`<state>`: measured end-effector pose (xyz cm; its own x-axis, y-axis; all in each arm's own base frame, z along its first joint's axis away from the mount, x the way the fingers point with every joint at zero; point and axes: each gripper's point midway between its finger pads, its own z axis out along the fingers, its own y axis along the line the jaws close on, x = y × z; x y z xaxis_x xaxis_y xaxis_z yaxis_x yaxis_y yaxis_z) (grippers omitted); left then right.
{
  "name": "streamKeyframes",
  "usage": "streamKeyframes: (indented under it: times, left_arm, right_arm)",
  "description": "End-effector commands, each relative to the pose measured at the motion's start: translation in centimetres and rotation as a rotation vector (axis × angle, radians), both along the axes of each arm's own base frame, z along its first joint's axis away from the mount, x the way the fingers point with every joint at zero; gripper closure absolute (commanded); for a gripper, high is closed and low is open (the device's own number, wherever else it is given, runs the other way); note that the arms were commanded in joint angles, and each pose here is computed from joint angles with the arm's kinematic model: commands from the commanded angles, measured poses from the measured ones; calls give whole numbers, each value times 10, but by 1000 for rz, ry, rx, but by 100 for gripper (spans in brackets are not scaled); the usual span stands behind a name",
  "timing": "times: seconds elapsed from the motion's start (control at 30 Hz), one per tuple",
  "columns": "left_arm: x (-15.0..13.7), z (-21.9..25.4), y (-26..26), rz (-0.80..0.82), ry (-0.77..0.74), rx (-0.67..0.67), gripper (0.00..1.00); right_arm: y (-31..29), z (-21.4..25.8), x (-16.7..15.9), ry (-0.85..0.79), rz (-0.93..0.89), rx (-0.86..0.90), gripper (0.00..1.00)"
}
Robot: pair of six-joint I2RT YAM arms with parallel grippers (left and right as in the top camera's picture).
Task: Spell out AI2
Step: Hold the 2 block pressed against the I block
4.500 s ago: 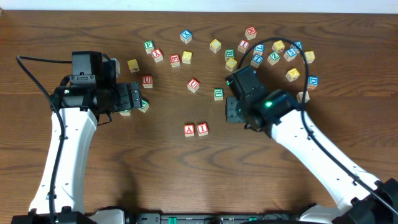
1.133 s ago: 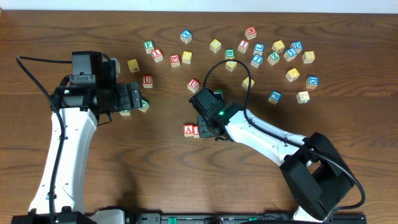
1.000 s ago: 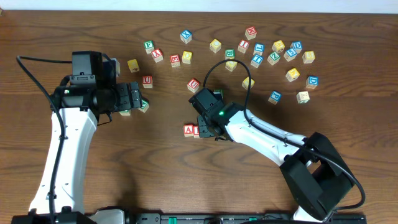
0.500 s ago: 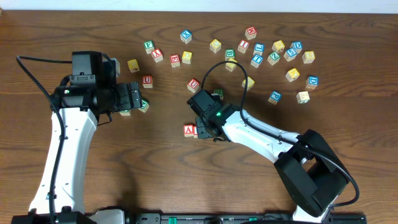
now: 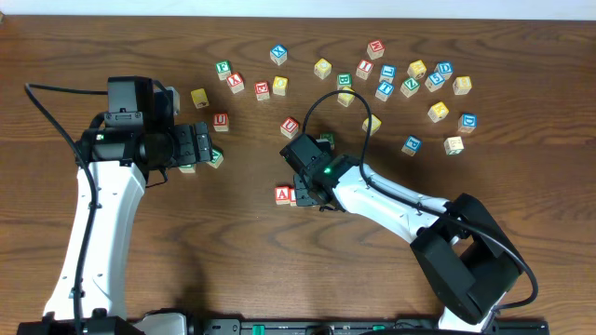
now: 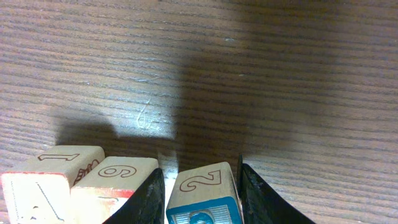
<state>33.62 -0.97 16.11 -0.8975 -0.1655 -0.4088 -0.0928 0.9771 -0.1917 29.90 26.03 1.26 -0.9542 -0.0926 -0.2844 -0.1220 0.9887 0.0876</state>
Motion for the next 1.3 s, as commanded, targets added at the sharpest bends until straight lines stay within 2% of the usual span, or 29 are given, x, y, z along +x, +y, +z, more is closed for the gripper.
streamKeyframes:
  times: [0.0,1.27]
  left_arm:
    - [-1,-4,0,-8,14,-2,4]
    - [-1,-4,0,-8,14,-2,4]
  right_arm:
    - [1,-8,-4,4,-2,-24,67]
    - [-2,-9,-1,-17,-14,-45,68]
